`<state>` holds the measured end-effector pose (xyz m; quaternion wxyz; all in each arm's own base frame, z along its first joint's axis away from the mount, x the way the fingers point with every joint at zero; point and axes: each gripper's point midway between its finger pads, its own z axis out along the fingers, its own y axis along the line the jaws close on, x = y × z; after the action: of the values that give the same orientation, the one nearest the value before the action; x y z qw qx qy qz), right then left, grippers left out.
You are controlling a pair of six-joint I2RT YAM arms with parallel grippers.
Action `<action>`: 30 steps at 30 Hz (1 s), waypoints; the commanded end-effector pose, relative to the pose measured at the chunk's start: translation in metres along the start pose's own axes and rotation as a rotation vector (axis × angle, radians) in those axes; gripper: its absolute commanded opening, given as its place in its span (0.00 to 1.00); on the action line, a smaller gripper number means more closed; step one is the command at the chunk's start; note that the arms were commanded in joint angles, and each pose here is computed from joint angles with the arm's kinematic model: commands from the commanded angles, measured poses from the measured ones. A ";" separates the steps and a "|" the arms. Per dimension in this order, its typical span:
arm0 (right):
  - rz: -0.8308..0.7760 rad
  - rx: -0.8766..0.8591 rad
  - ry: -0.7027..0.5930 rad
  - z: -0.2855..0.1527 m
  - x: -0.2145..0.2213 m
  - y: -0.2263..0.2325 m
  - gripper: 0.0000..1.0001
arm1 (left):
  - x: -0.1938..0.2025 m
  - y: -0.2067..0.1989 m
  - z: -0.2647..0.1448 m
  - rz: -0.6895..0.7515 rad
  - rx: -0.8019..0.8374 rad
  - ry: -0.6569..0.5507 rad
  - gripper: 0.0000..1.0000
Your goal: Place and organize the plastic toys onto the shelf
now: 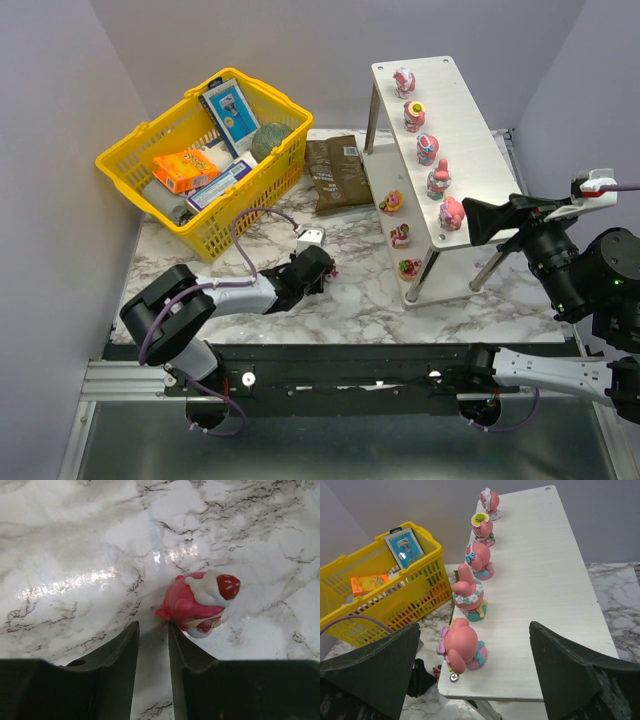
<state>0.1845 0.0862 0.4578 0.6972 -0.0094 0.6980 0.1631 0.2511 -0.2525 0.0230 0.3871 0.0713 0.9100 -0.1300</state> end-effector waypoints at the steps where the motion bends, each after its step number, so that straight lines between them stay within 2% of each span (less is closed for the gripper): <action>1: 0.011 0.020 -0.009 -0.002 -0.007 -0.006 0.97 | 0.026 0.035 0.008 0.013 -0.123 0.088 0.38; 13: -0.006 0.032 -0.011 0.000 -0.010 -0.005 0.97 | 0.001 0.026 0.033 -0.031 -0.093 0.076 0.36; 19: 0.011 0.035 -0.015 -0.003 -0.010 -0.009 0.97 | -0.002 0.053 0.016 -0.069 -0.157 0.045 0.36; 22: 0.007 0.032 -0.011 -0.002 -0.008 -0.008 0.97 | -0.020 0.052 0.006 -0.067 -0.121 0.010 0.42; 27: 0.000 0.033 -0.012 -0.001 -0.011 -0.007 0.97 | -0.054 0.037 -0.013 -0.011 -0.049 -0.049 0.64; 30: -0.005 0.035 -0.014 -0.001 -0.013 -0.006 0.97 | -0.065 0.016 -0.023 0.055 0.089 -0.086 0.78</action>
<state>0.1849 0.0849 0.4634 0.6986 -0.0058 0.6970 0.1616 0.2855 -0.2112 0.0479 0.3996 0.0356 0.9099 -0.1060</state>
